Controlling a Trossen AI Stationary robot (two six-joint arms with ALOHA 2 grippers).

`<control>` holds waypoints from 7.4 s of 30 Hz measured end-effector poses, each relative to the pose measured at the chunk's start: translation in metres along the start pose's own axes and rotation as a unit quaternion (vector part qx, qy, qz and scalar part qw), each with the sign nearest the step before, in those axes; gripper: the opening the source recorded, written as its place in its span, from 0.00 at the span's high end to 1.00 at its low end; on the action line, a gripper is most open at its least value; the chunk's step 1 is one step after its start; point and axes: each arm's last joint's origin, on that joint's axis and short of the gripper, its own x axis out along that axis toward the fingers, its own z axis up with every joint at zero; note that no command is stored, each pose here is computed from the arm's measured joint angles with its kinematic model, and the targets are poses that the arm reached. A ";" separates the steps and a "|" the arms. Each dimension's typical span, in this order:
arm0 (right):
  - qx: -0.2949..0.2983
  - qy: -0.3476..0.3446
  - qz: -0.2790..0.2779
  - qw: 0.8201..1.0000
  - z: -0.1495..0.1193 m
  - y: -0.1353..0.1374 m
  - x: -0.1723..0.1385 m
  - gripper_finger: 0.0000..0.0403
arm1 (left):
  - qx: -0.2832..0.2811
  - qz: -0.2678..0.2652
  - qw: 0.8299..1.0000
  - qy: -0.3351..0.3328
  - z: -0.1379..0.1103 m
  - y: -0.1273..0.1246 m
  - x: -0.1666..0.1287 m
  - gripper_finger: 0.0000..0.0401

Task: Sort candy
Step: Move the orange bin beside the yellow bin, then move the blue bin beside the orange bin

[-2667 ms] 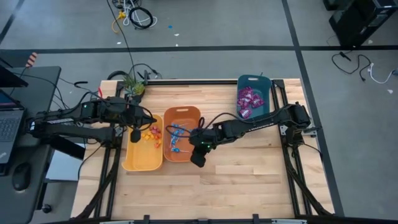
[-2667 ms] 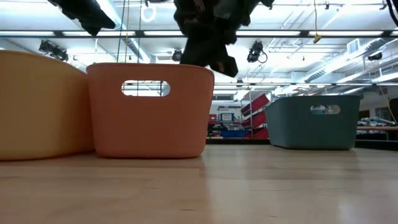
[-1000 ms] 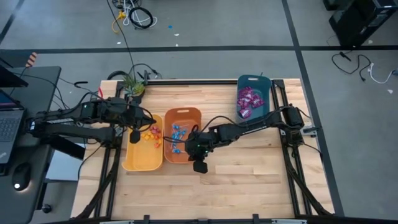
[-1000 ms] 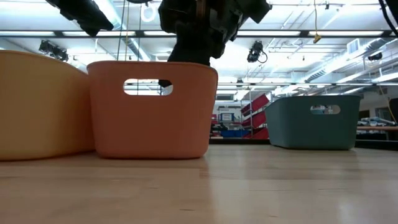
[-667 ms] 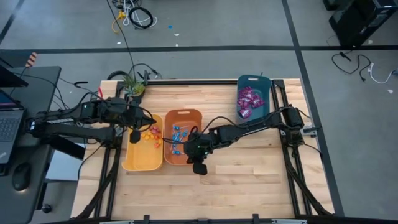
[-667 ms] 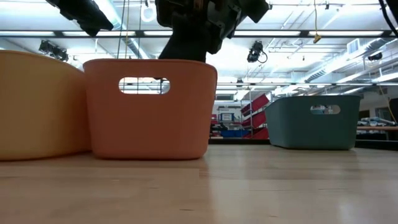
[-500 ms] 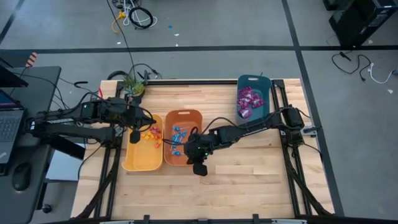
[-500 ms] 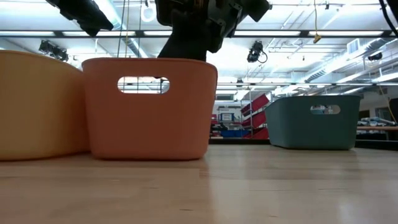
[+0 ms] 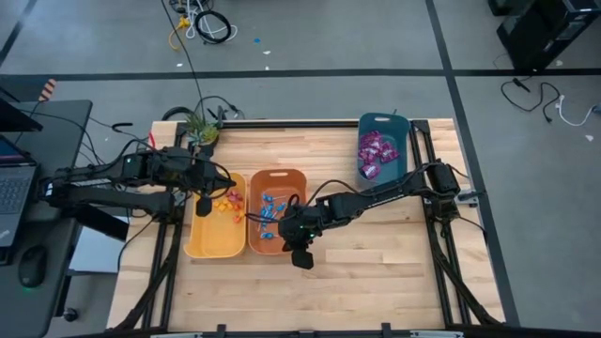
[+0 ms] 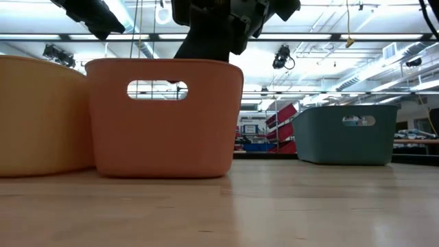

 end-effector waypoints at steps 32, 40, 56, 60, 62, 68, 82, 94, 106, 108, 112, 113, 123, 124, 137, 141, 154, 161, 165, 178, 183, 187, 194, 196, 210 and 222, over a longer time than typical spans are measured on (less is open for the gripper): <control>0.054 0.149 -0.289 0.944 -0.011 -0.029 -0.057 1.00 | -0.011 0.000 1.000 0.000 0.000 0.000 0.000 1.00; 0.078 0.132 -0.291 0.944 -0.040 -0.060 -0.033 1.00 | -0.010 0.000 1.000 0.001 0.000 0.000 0.000 1.00; 0.073 0.057 -0.260 0.961 -0.037 -0.068 -0.022 1.00 | -0.008 0.000 1.000 0.001 0.000 0.000 0.000 1.00; 0.073 0.058 -0.261 0.961 -0.037 -0.069 -0.022 1.00 | -0.008 0.000 1.000 0.001 0.000 0.000 0.000 1.00; 0.074 0.065 -0.263 0.960 -0.039 -0.069 -0.023 1.00 | -0.008 0.000 1.000 0.001 0.000 0.000 0.000 1.00; 0.090 0.119 -0.285 0.947 -0.050 -0.071 -0.027 1.00 | -0.008 0.000 1.000 0.001 0.000 0.000 0.000 1.00; 0.128 0.137 -0.444 0.876 -0.051 -0.061 -0.131 1.00 | -0.009 0.000 1.000 0.000 0.000 0.000 0.000 1.00; 0.293 0.075 -0.447 0.842 -0.053 -0.112 -0.233 1.00 | -0.008 0.000 1.000 0.000 0.000 0.000 0.000 1.00; 0.306 0.118 -0.421 0.846 -0.077 -0.166 -0.219 1.00 | -0.003 0.000 1.000 0.000 0.000 0.000 0.000 1.00; 0.312 0.124 -0.414 0.846 -0.086 -0.170 -0.213 1.00 | -0.003 0.000 1.000 0.000 0.000 0.000 0.000 1.00; 0.326 0.137 -0.402 0.845 -0.101 -0.174 -0.204 1.00 | -0.003 0.000 1.000 0.000 0.000 0.000 0.000 1.00; 0.329 0.139 -0.394 0.847 -0.104 -0.175 -0.201 1.00 | -0.002 0.000 1.000 0.000 0.000 0.000 0.000 1.00; 0.317 0.116 -0.338 0.879 -0.106 -0.164 -0.178 1.00 | -0.001 0.000 1.000 0.000 0.000 0.000 0.000 1.00; 0.315 0.114 -0.337 0.880 -0.105 -0.162 -0.177 1.00 | -0.001 0.000 1.000 0.000 0.000 0.000 0.000 1.00; 0.302 0.080 -0.273 0.910 -0.092 -0.137 -0.156 1.00 | -0.001 0.000 1.000 0.000 0.000 0.000 0.000 1.00; 0.295 0.065 -0.249 0.920 -0.087 -0.127 -0.148 1.00 | -0.001 0.000 1.000 0.000 0.000 0.000 0.000 1.00; 0.281 0.033 -0.207 0.937 -0.079 -0.092 -0.127 1.00 | -0.001 0.000 1.000 0.000 0.000 0.000 0.000 1.00; 0.275 0.022 -0.178 0.945 -0.077 -0.075 -0.118 1.00 | -0.001 0.000 1.000 0.000 0.000 0.000 0.000 1.00; 0.275 0.022 -0.156 0.948 -0.076 -0.065 -0.113 1.00 | -0.001 0.000 1.000 0.000 0.000 0.000 0.000 1.00; 0.293 0.044 -0.122 0.947 -0.084 -0.029 -0.100 1.00 | 0.001 0.000 1.000 -0.010 0.002 0.000 0.000 1.00; 0.303 0.052 -0.113 0.945 -0.088 -0.017 -0.096 1.00 | 0.001 0.001 1.000 -0.018 0.003 0.000 0.000 1.00; 0.310 0.058 -0.107 0.943 -0.091 -0.008 -0.094 1.00 | 0.002 0.001 1.000 -0.019 0.004 0.000 0.000 1.00; 0.322 0.066 -0.099 0.939 -0.096 0.004 -0.091 1.00 | 0.002 0.001 1.000 -0.020 0.004 0.000 0.000 1.00; 0.324 0.065 -0.097 0.939 -0.096 0.005 -0.090 1.00 | 0.002 0.001 1.000 -0.023 0.004 0.000 0.000 1.00; 0.308 0.065 -0.134 0.940 -0.097 -0.004 -0.093 1.00 | 0.002 0.001 1.000 -0.024 0.005 0.000 0.000 1.00; 0.267 0.073 -0.209 0.938 -0.098 -0.026 -0.102 1.00 | 0.002 0.001 1.000 -0.025 0.005 0.000 0.000 1.00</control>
